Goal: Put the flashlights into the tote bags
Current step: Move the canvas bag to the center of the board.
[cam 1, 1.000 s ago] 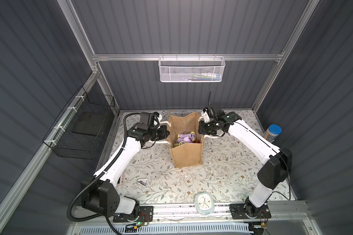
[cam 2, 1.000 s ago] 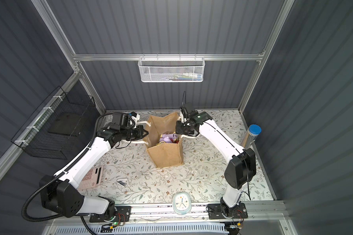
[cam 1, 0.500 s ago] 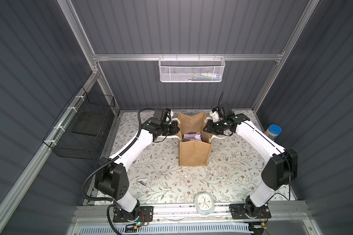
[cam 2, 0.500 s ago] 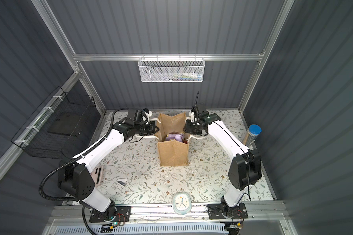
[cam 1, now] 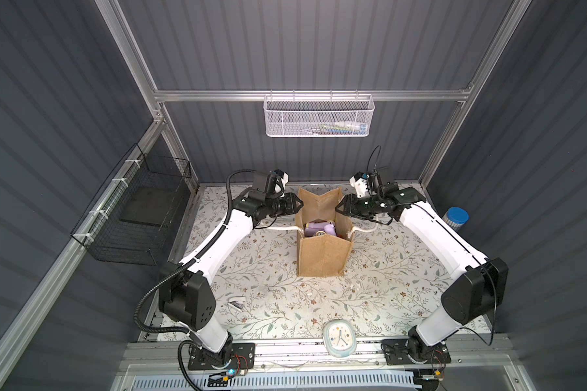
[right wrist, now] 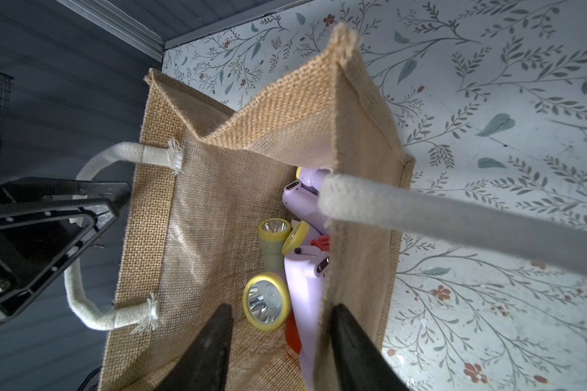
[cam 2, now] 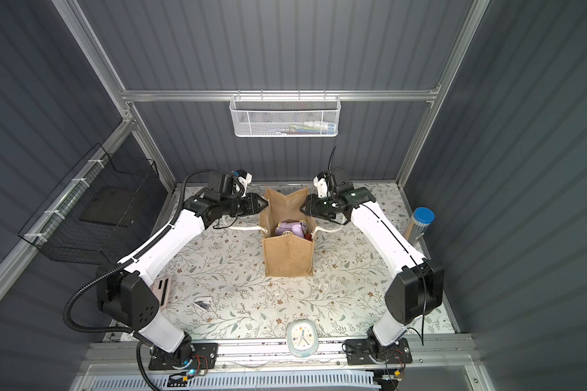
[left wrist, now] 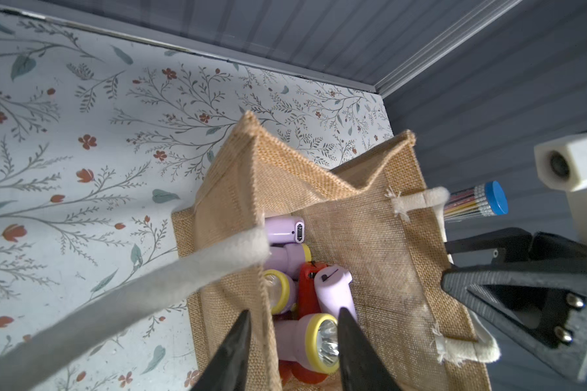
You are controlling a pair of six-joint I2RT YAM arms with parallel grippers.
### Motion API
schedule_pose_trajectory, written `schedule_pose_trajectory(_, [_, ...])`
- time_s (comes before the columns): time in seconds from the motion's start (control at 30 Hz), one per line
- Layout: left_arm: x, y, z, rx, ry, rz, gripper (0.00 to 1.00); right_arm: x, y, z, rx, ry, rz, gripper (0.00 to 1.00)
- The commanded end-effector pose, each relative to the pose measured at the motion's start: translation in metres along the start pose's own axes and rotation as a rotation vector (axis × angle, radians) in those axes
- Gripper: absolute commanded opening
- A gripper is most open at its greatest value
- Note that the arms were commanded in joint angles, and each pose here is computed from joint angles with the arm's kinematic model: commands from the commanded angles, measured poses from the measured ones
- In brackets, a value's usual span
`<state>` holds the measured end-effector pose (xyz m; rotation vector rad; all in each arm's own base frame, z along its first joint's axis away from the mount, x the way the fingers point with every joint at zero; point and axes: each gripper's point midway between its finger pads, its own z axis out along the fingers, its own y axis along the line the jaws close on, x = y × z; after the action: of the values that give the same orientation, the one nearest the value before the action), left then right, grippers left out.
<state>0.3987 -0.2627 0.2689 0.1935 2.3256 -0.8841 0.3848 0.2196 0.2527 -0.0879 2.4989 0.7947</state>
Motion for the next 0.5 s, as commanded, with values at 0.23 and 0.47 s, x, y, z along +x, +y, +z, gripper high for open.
schedule_pose_trajectory(0.23, [-0.026,-0.007,-0.014,-0.055,-0.004,0.144,0.87,-0.038,0.012,-0.050,0.034,-0.196,-0.139,0.66])
schedule_pose_trajectory(0.47, [-0.059,0.020,-0.019,-0.194,-0.054,0.199,1.00,-0.063,0.000,-0.085,0.121,-0.364,-0.213,0.99])
